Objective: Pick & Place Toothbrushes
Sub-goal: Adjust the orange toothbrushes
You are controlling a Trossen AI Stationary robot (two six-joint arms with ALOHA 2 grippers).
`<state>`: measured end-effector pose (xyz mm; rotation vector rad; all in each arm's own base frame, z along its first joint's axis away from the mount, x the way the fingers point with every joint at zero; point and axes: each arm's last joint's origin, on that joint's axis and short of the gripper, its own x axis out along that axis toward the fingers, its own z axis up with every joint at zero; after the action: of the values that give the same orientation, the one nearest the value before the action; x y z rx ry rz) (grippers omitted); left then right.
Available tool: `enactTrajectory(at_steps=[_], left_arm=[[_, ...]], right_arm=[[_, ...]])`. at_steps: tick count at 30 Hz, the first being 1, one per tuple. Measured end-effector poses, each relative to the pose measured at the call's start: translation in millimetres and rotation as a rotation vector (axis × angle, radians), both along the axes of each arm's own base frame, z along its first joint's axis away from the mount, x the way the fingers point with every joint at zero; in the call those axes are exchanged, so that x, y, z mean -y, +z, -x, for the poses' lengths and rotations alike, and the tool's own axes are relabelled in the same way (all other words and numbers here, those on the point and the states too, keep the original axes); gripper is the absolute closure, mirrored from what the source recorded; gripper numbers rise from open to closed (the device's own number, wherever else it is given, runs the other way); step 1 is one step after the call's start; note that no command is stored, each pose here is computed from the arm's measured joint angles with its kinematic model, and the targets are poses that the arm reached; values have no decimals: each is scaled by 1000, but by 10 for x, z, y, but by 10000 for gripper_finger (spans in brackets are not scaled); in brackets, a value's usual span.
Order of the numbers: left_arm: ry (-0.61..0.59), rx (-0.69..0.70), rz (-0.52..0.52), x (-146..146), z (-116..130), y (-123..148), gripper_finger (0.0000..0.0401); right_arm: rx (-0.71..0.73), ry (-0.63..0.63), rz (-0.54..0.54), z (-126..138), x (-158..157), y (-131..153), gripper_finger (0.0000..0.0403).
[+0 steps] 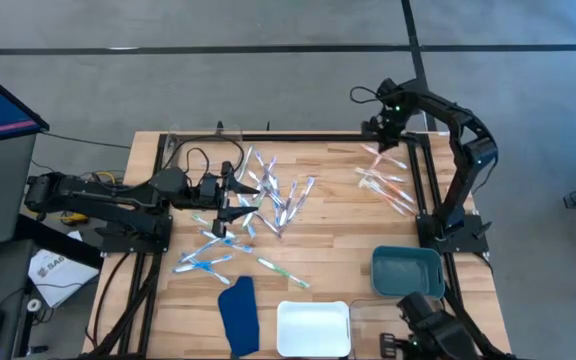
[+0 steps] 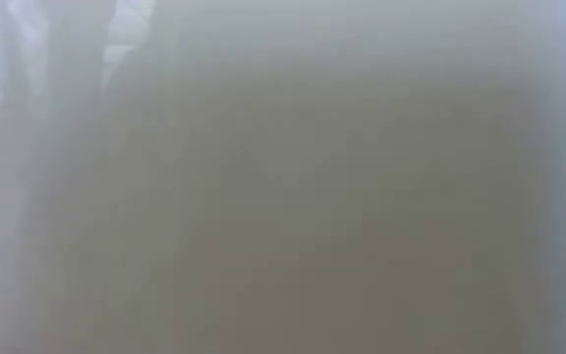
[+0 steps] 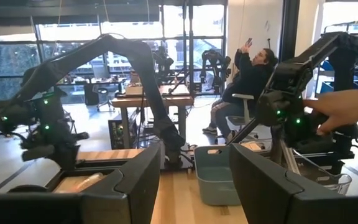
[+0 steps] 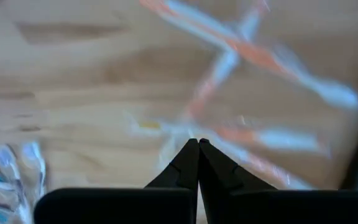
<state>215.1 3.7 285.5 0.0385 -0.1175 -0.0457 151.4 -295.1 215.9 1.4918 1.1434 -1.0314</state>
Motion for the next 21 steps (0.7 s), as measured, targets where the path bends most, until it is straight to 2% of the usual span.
enactTrajectory(at_steps=[4,9,14,21], left_arm=[[-2,-6,14,0,-1,-5,215],[-2,-6,15,0,-1,-5,215],[-2,-6,15,0,-1,-5,215],[-2,-8,15,0,-1,-7,215]], right_arm=[[36,22,73,-53,54,3,402],[13,14,73,-43,71,-28,402],[-92,-50,59,28,117,-121,403],[-181,-92,-46,136,105,-222,403]])
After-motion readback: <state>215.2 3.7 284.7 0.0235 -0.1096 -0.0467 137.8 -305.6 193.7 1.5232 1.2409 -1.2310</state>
